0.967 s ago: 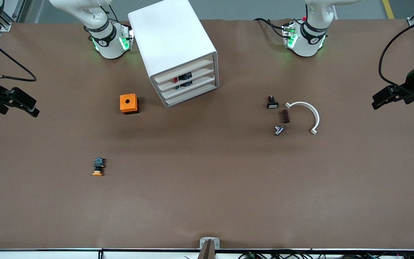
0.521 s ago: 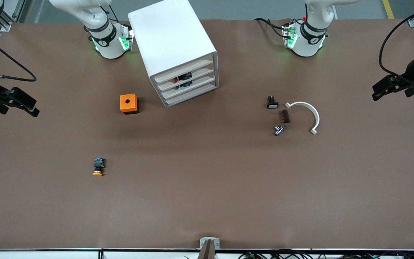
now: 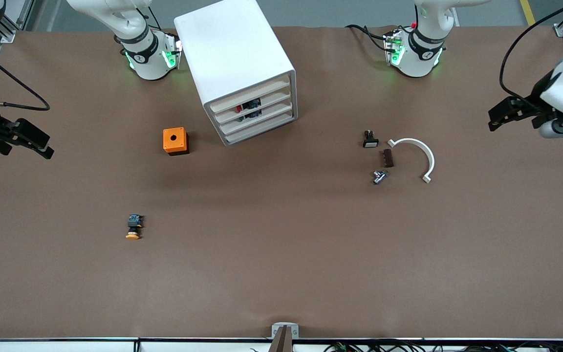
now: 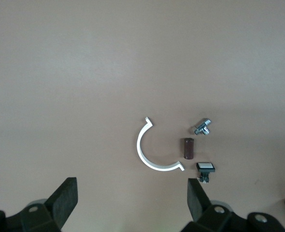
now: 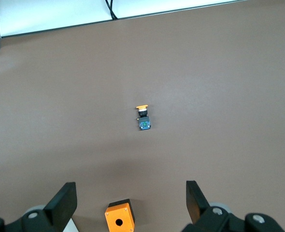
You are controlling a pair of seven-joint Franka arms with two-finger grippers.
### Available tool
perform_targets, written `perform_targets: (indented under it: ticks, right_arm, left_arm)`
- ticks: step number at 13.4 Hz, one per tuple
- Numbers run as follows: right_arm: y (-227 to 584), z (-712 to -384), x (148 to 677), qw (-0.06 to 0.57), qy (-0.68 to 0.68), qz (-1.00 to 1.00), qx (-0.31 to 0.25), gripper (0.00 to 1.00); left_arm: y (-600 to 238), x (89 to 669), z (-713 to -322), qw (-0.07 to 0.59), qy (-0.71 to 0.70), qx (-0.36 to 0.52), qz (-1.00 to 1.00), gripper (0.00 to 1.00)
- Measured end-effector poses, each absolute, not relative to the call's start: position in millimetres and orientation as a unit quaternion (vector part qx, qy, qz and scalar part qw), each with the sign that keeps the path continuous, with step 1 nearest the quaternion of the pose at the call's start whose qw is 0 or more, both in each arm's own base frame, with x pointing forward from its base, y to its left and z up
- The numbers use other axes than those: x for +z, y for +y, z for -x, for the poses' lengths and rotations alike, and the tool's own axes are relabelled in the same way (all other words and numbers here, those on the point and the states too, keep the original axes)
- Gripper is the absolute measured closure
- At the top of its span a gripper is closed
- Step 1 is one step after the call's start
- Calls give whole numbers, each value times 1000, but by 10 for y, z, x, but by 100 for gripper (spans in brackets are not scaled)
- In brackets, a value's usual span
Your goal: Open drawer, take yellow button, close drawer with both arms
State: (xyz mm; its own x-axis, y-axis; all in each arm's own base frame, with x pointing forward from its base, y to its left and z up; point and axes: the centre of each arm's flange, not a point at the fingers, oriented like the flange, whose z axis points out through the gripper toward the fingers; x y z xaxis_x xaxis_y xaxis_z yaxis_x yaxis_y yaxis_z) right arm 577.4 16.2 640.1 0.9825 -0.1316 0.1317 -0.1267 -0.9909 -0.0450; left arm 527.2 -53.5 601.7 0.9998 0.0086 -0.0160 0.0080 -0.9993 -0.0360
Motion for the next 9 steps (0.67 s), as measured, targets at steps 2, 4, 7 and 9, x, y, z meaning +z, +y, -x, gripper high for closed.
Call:
perform_targets:
  ticks: [2,4,7,9]
  right_arm:
    - [162,-5773,6401,18,65,995,-67,0]
    - [161,-5771,6398,18,65,996,-66,0]
    - [161,-5769,6396,18,65,996,-65,0]
    - [161,-5769,6396,18,65,996,-65,0]
  left_arm:
    - [-623,6053,-5231,19,1,5,1000,0]
    - [-618,6110,-5196,20,1,6,1000,0]
    - [-610,6191,-5198,19,0,-1,1000,0]
    - [-581,6243,-5202,19,-3,-5,1000,0]
